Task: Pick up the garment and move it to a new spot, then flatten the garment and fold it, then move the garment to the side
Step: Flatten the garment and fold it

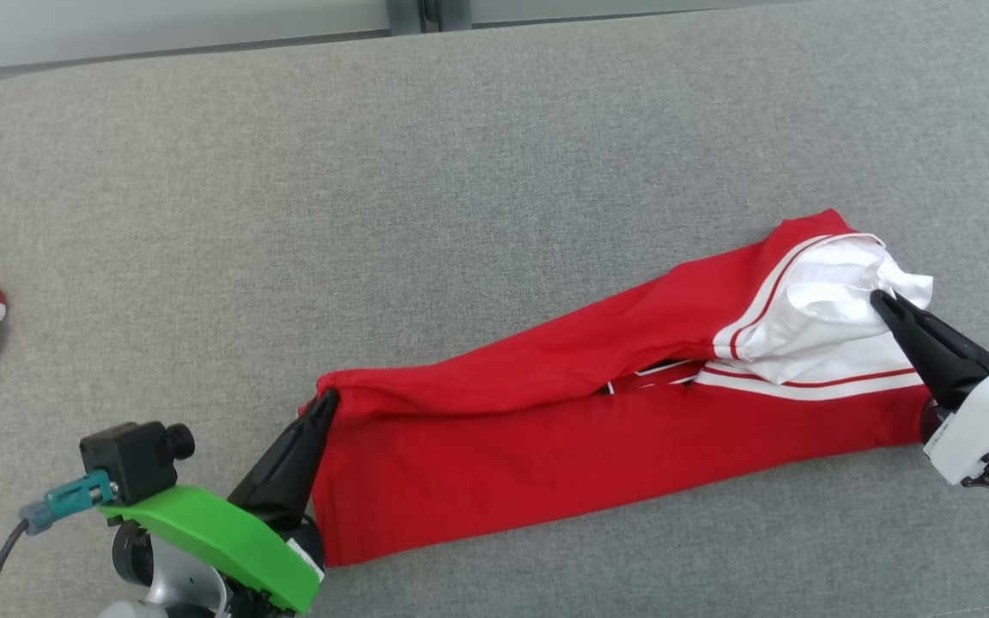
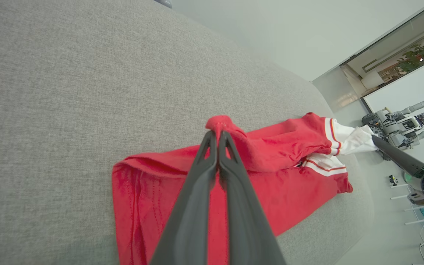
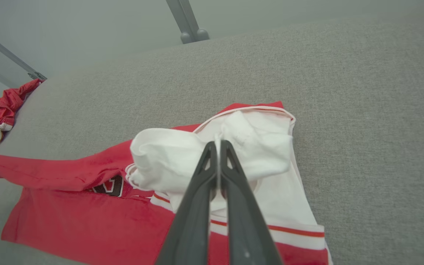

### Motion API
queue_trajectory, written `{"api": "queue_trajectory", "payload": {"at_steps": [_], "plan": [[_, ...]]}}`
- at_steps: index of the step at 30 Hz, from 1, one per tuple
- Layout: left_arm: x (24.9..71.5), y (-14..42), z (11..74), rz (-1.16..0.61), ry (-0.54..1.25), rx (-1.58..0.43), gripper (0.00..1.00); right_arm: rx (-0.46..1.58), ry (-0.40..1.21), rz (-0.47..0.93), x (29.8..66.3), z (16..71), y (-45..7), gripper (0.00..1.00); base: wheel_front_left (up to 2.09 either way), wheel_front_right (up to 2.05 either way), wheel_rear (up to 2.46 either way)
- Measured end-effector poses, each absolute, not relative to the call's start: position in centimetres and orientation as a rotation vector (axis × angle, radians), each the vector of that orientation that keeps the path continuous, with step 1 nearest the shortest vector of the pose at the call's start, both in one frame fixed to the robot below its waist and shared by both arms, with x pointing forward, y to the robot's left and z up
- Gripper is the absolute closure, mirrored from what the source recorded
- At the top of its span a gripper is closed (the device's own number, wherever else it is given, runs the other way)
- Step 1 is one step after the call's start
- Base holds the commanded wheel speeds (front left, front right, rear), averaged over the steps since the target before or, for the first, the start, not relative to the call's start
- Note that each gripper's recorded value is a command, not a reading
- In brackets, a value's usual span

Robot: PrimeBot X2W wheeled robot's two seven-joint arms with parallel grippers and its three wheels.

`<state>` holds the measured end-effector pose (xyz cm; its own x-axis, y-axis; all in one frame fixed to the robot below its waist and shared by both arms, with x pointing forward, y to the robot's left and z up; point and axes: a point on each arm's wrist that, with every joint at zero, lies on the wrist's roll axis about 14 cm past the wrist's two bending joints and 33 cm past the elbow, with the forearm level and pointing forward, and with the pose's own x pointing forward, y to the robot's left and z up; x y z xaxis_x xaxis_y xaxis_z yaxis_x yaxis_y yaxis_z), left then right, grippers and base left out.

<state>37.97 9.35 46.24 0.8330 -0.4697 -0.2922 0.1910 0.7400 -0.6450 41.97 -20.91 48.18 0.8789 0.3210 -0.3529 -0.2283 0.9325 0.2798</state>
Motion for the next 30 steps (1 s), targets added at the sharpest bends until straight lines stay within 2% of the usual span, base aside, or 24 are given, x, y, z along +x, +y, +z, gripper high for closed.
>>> {"api": "queue_trajectory", "payload": {"at_steps": [6,7,8,9,10,11,16,22,26,30], "plan": [[36.7,9.4,45.1,-0.364,0.511,-0.626,0.99,0.223,0.435,0.281,41.3,47.6,-21.1,1.0,0.0,0.0,0.0],[36.5,9.6,44.9,-0.356,0.515,-0.62,0.7,0.231,0.439,0.281,41.3,47.5,-20.9,1.0,0.0,0.0,0.0],[36.4,9.7,44.5,-0.344,0.521,-0.618,0.51,0.233,0.445,0.274,41.3,47.2,-21.0,1.0,0.0,0.0,0.0],[36.1,9.7,44.1,-0.336,0.534,-0.622,0.2,0.225,0.462,0.26,41.2,46.6,-21.4,0.81,0.0,0.0,0.0],[35.5,9.5,43.4,-0.334,0.558,-0.623,0.0,0.208,0.497,0.248,40.8,45.8,-21.8,0.52,0.0,0.0,0.0],[35.0,9.3,42.8,-0.334,0.582,-0.62,0.0,0.187,0.527,0.242,40.5,45.1,-22.1,0.0,0.0,0.0,0.0],[32.9,10.5,39.7,-0.254,0.639,-0.537,0.0,0.152,0.544,0.193,40.2,44.5,-23.5,0.0,0.0,0.0,0.0],[33.8,15.5,39.3,-0.037,0.461,-0.394,0.0,0.151,0.489,0.167,42.0,46.5,-24.0,0.0,0.0,0.0,0.0],[34.0,15.9,39.2,-0.01,0.387,-0.331,0.0,0.074,0.617,0.181,42.4,44.1,-23.5,0.0,0.0,0.0,0.0],[35.6,15.8,40.2,0.021,0.311,-0.361,0.0,0.023,0.734,0.182,42.9,41.3,-23.3,0.0,0.0,0.0,0.0]]}}
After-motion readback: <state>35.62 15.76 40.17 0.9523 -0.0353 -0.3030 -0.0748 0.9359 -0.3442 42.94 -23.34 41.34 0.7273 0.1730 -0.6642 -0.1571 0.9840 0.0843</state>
